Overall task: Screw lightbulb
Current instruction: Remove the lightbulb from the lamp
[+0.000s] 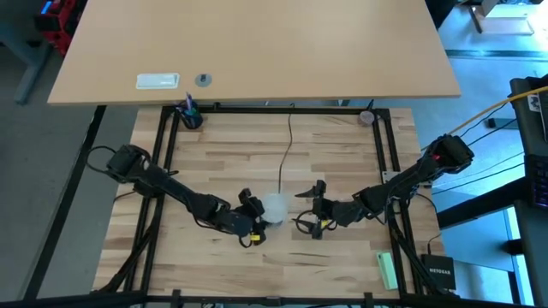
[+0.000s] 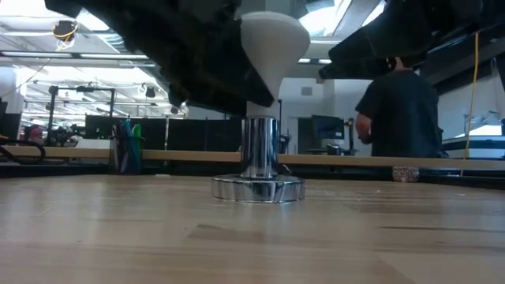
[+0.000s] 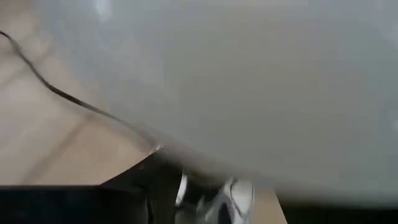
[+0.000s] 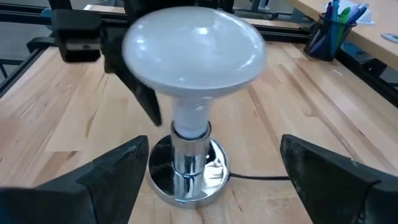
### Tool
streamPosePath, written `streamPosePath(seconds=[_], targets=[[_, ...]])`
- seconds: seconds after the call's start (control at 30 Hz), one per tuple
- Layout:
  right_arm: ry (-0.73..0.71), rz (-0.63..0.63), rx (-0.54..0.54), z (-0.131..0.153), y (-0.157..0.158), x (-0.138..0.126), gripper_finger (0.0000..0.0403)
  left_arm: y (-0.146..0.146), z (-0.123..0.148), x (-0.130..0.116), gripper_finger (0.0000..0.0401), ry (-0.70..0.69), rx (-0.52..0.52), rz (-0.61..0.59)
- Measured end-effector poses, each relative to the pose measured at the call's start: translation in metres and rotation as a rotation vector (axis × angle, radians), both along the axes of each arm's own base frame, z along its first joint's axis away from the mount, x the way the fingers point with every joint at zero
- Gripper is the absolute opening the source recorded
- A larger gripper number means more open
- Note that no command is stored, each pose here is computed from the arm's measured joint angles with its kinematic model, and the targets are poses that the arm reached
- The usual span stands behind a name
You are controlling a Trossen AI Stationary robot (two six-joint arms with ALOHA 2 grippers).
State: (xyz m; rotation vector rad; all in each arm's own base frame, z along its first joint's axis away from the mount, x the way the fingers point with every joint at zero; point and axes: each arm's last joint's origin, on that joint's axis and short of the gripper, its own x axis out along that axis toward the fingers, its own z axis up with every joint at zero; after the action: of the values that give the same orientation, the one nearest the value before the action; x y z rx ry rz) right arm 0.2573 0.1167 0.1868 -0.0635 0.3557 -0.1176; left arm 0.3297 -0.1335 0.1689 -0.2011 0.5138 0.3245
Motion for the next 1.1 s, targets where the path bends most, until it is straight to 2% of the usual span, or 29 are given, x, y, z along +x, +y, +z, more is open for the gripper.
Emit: streamPosePath(seconds=[0.43, 0.67, 0.93, 1.1], targets=[[-0.002, -0.009, -0.004, 0.0, 0.0, 0.0, 0.0366, -0.001, 0.028, -0.032, 0.0214, 0.146, 0.055, -0.091], [0.002, 0.002, -0.032, 0.0, 0.0, 0.0, 0.0366, -0.001, 0.029, -0.032, 0.021, 0.133, 0.047, -0.089], [0.006, 0.022, -0.026, 0.0, 0.001, 0.0, 0.0366, -0.005, 0.034, -0.027, 0.021, 0.033, -0.084, -0.03], [0.01, 0.045, -0.017, 0.0, 0.002, 0.0, 0.0366, -0.008, 0.025, -0.033, 0.021, 0.038, -0.015, -0.022]])
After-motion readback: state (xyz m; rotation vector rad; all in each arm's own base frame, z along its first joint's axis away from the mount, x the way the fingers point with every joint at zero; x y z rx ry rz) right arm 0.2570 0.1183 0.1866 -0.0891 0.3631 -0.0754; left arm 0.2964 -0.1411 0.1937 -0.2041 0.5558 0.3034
